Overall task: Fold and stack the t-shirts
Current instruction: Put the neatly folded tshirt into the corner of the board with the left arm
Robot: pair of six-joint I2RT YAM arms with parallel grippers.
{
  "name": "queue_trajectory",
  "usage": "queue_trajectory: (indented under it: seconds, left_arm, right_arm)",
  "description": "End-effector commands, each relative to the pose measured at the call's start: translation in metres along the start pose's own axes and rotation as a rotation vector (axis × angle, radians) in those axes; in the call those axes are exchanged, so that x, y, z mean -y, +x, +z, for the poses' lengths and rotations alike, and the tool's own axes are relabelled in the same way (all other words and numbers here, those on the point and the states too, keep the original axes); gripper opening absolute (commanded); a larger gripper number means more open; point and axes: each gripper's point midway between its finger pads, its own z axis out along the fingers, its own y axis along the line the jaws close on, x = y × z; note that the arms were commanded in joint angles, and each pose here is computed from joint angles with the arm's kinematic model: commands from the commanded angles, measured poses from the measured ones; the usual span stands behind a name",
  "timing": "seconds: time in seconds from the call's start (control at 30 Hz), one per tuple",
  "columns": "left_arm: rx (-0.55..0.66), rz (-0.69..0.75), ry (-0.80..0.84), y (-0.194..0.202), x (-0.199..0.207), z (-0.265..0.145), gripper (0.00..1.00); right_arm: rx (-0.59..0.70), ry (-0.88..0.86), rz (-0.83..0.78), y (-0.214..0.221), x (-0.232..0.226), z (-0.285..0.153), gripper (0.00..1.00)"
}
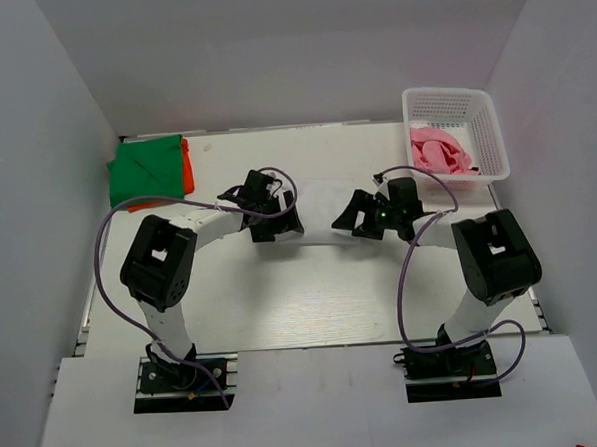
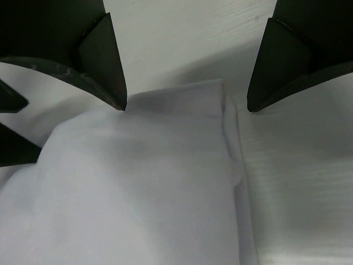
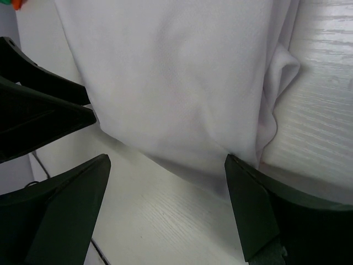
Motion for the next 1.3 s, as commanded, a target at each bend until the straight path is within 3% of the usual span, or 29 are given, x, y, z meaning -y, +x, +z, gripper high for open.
queue_trajectory:
  seconds: [0.0,0.1,0.23,0.57,0.83,0.93,1.07,1.13,1.2,1.23,1.27]
  left_arm:
    - [0.055,0.04,-0.049,-0.011,0.005,-0.031,1.0]
    - [0.176,0.055,-0.014,-0.036,0.022,-0.062,1.0]
    - [0.254,0.06,-0.032,-0.058,0.024,-0.074,1.0]
    - [0.148,0.043,-0.244,-0.067,-0.01,-0.008,1.0]
    - [0.089,0.061,-0.334,-0.062,-0.023,0.03,0.83]
    - [0.084,0.087,-0.37,-0.056,-0.03,0.04,0.73]
    - [0.03,0.101,-0.479,-0.044,-0.046,0.056,0.42]
    - [0.005,0.103,-0.508,-0.037,-0.056,0.065,0.38]
    - [0.002,0.136,-0.504,-0.038,-0.059,0.071,0.28]
    - [0.004,0.146,-0.501,-0.043,-0.054,0.071,0.19]
    - [0.03,0.161,-0.537,-0.053,-0.056,0.065,0.0]
  right_arm:
    - [0.057,0.005,-0.115,-0.016,-0.013,-0.016,0.9]
    - [0.136,-0.009,-0.202,-0.034,-0.035,-0.037,0.9]
    - [0.229,0.032,-0.256,-0.046,-0.045,-0.066,0.9]
    - [0.313,0.099,-0.296,-0.051,-0.046,-0.095,0.9]
    - [0.277,0.102,-0.295,-0.048,-0.042,-0.091,0.9]
    - [0.272,0.112,-0.289,-0.047,-0.039,-0.088,0.9]
    - [0.267,0.12,-0.286,-0.047,-0.037,-0.087,0.9]
    - [0.273,0.125,-0.289,-0.049,-0.036,-0.088,0.9]
    - [0.267,0.131,-0.285,-0.047,-0.033,-0.086,0.9]
    - [0.264,0.138,-0.281,-0.047,-0.031,-0.086,0.9]
    - [0.27,0.141,-0.284,-0.049,-0.031,-0.086,0.9]
